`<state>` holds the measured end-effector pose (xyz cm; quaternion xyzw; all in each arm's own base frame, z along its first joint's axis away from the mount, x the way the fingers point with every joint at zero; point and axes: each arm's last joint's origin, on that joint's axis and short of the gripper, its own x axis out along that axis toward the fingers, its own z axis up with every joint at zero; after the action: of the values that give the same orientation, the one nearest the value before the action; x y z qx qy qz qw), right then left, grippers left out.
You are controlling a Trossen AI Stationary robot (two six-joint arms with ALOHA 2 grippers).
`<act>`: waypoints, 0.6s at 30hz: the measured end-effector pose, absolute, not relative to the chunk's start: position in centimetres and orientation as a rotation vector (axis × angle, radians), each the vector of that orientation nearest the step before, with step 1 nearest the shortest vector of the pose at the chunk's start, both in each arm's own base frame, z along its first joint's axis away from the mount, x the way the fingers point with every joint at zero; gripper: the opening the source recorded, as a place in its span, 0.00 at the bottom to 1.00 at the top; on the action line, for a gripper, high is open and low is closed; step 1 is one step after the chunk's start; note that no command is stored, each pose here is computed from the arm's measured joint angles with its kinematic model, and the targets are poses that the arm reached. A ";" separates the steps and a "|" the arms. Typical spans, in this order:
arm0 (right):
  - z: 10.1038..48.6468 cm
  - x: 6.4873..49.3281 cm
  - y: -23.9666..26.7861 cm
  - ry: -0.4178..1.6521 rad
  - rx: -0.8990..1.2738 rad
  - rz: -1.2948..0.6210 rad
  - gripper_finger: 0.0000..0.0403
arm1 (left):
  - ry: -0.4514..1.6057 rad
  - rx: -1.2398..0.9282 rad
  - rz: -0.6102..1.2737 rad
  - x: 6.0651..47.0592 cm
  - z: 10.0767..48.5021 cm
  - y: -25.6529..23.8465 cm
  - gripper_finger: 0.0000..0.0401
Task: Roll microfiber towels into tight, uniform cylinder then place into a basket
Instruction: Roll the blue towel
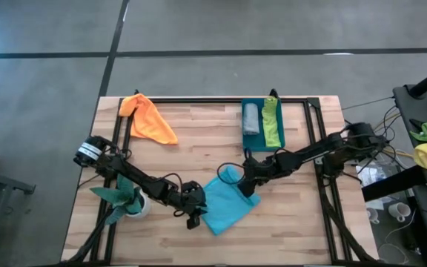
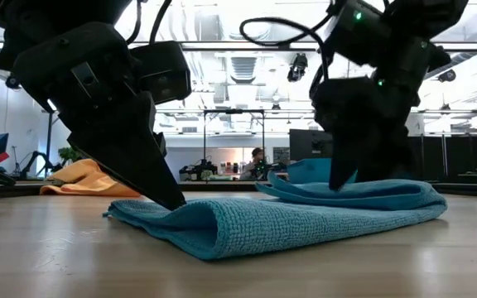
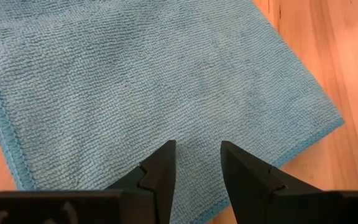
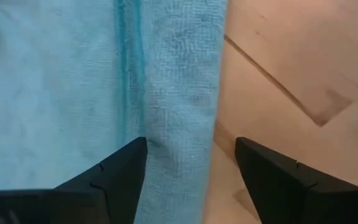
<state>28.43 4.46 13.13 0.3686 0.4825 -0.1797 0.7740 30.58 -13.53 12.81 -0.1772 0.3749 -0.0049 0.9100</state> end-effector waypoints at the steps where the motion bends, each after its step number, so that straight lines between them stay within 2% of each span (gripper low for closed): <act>1: 13.0 28.6 4.4 1.045 0.802 -0.380 0.59 | 0.774 -0.365 -0.010 30.6 12.8 -13.5 0.28; 7: 12.7 28.8 4.4 1.048 0.794 -0.367 0.50 | 0.777 -0.364 -0.011 30.5 12.7 -13.5 0.28; 18: 12.9 29.1 5.3 1.005 0.758 -0.388 0.23 | 0.776 -0.363 -0.009 30.5 12.7 -13.5 0.28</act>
<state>29.14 5.33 12.95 0.3524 0.4671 -0.1803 0.7907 30.52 -13.50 12.74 -0.1758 0.3762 -0.0046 0.9097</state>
